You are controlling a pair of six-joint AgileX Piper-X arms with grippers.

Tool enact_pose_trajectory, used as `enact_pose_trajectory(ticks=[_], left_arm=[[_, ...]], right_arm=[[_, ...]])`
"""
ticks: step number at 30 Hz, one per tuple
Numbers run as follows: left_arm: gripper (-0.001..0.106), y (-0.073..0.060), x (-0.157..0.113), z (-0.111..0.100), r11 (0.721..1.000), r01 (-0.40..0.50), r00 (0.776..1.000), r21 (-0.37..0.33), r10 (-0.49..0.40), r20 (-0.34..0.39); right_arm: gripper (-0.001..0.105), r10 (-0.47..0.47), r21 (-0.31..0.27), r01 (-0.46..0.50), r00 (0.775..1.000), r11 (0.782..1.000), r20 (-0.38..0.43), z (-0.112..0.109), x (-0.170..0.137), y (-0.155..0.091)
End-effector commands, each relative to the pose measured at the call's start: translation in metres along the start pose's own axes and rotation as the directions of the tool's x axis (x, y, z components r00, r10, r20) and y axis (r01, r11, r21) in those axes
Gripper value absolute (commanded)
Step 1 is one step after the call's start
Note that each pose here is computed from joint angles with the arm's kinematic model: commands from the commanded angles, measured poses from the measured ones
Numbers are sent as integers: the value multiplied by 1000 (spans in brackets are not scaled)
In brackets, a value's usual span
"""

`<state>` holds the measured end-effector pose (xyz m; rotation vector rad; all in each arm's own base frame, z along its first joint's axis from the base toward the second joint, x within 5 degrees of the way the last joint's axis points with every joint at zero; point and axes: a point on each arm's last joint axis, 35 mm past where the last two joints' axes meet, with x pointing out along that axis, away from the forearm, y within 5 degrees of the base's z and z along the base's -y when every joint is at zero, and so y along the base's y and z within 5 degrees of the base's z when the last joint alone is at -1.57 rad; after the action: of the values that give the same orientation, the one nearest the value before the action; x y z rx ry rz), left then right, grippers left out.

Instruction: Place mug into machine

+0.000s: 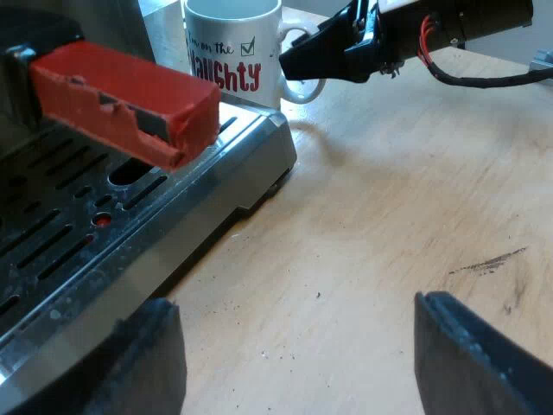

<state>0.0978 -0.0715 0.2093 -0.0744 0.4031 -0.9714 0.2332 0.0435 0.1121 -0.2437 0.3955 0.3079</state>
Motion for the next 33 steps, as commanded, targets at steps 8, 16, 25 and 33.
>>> enact_pose_trajectory(ticks=[8,16,25,33], left_arm=[[59,-2,-1,6,1000,8,1000,6,-8,26],[60,3,-1,6,992,-125,992,-32,126,25],[60,9,-3,8,956,-290,954,-41,292,60],[59,9,-4,9,956,-293,954,8,291,67]], right_arm=[[0,39,-44,-37,998,998,43,8,-1,0],[0,42,-62,-42,999,997,-6,19,-17,-2],[0,33,-74,-27,996,997,81,51,-54,-5],[0,79,-118,-73,995,990,53,60,-96,-1]])
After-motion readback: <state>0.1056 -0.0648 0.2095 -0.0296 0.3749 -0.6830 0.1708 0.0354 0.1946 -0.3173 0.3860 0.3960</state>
